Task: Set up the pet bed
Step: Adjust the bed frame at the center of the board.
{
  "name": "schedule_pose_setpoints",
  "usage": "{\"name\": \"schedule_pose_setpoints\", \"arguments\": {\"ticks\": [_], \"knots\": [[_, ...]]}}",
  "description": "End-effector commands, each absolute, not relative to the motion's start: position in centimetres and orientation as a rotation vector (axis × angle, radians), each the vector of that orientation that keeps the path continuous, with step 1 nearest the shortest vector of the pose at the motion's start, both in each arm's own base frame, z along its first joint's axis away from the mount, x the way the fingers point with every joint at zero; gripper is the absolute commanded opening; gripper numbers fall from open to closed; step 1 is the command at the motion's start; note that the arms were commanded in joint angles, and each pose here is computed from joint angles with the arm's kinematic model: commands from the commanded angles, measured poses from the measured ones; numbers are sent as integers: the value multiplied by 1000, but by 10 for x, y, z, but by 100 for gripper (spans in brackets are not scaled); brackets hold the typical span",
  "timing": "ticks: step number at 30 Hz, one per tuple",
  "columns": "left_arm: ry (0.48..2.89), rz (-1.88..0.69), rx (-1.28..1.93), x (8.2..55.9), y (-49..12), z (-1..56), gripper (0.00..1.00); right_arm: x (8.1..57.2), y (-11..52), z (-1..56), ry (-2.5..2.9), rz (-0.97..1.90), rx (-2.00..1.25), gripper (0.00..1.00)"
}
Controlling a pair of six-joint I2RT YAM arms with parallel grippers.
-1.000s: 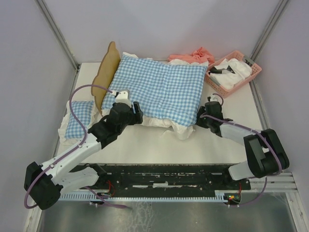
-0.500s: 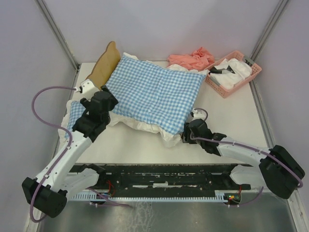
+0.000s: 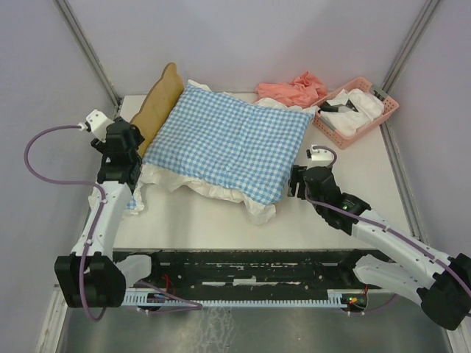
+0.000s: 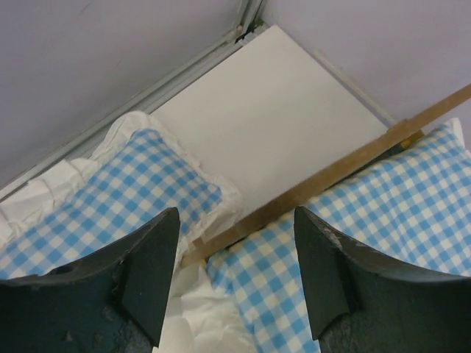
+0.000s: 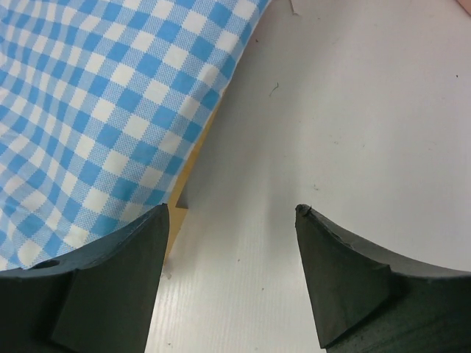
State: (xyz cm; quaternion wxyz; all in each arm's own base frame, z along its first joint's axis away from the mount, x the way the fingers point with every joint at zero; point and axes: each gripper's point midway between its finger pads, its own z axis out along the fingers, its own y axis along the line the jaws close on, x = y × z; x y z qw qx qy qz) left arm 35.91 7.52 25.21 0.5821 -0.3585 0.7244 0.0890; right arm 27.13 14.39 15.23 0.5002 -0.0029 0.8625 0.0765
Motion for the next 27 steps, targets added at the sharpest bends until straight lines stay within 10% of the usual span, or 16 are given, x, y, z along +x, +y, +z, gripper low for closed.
{"name": "schedule_pose_setpoints", "arguments": {"ticks": [1, 12, 20, 27], "knots": [[1568, 73, -672, 401, 68, 296, 68, 272, 138, 159, 2054, 165, -14, 78], [1545, 43, -543, 471, 59, 296, 37, 352, 100, 206, 1958, 252, 233, 78], [1516, 45, -419, 516, 60, 316, 33, 368, 95, 193, 1970, 305, 281, 77], [1558, -180, -503, 502, 24, 346, 52, 364, 89, 174, 2013, 279, 331, 75]]}}
